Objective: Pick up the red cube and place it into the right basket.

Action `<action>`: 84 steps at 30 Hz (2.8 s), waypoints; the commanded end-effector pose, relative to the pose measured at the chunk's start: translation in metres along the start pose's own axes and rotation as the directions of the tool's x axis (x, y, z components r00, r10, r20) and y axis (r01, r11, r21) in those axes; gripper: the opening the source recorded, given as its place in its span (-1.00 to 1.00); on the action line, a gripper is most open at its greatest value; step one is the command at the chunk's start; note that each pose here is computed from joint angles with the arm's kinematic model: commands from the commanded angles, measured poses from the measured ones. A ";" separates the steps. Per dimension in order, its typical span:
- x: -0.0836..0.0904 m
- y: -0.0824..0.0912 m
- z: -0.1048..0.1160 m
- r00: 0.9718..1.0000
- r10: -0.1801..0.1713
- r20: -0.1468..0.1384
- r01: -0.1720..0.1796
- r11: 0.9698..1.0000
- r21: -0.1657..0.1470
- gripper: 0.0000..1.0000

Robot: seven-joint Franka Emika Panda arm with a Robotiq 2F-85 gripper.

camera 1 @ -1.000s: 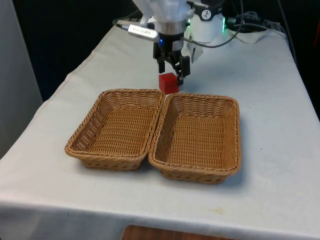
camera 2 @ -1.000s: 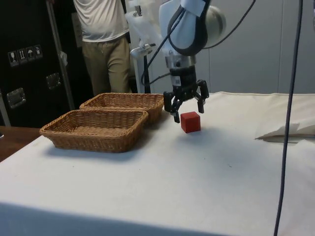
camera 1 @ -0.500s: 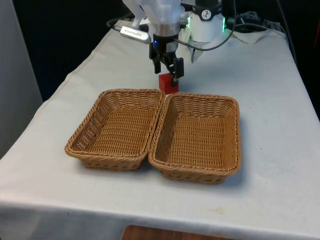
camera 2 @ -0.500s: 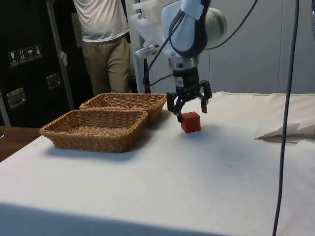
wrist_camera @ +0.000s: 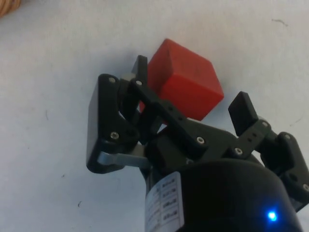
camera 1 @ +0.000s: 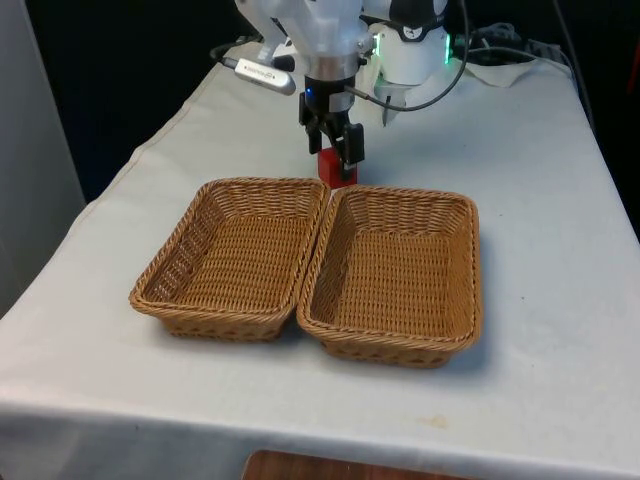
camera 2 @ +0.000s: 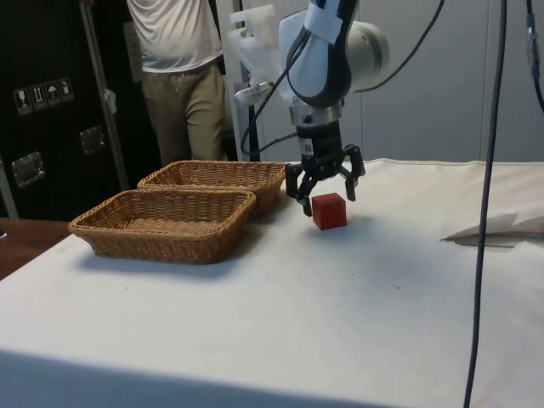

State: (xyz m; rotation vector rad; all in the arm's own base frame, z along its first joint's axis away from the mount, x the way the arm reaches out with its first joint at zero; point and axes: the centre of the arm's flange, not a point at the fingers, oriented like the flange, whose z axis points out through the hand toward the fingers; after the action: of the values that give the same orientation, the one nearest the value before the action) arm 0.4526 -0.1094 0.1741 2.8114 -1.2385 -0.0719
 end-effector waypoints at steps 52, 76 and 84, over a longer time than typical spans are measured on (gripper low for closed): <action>0.006 0.009 -0.052 1.000 0.029 -0.005 -0.029 0.999 0.040 -0.94; 0.036 0.014 -0.123 0.999 -0.038 -0.011 0.039 0.998 0.054 -0.94; 0.055 0.014 -0.147 0.998 -0.062 -0.013 0.062 0.996 0.057 -0.94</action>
State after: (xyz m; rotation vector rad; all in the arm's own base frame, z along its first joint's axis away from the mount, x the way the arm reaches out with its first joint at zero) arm 0.4884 -0.1509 0.3169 2.8897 -1.1761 -0.0132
